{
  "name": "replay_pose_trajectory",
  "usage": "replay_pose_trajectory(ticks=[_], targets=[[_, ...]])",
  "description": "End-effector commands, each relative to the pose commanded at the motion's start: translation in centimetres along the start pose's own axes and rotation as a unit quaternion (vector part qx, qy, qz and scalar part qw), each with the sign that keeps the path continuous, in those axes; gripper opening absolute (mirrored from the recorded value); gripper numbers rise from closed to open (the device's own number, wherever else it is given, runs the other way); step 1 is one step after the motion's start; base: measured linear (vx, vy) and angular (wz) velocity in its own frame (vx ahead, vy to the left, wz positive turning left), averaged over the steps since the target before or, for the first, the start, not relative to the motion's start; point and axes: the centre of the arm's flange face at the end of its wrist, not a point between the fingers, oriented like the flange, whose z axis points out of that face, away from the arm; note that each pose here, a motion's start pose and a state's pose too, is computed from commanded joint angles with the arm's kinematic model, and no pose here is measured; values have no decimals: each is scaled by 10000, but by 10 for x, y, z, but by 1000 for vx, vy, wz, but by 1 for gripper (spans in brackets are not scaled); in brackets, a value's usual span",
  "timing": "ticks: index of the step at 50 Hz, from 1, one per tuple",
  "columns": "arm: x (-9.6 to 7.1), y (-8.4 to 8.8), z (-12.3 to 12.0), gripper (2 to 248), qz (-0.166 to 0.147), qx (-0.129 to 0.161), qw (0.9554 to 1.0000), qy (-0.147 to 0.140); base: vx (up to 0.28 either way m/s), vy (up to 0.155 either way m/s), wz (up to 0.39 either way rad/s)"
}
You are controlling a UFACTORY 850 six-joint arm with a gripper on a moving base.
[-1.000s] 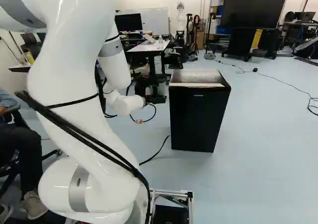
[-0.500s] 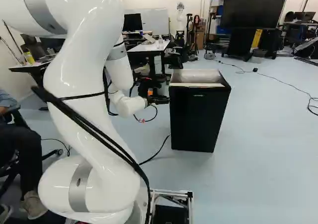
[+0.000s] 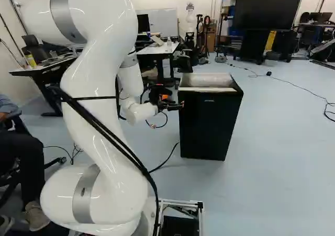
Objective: Open the fridge door
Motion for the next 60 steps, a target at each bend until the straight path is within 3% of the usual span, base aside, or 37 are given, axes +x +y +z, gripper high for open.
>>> replay_pose_trajectory(ticks=[26, 60], targets=[[-1, -8, 14, 247, 173, -587, 9970, 483, 0, 0, 0], [-9, -45, 9, 247, 373, -877, 9939, 559, 0, 0, 0]])
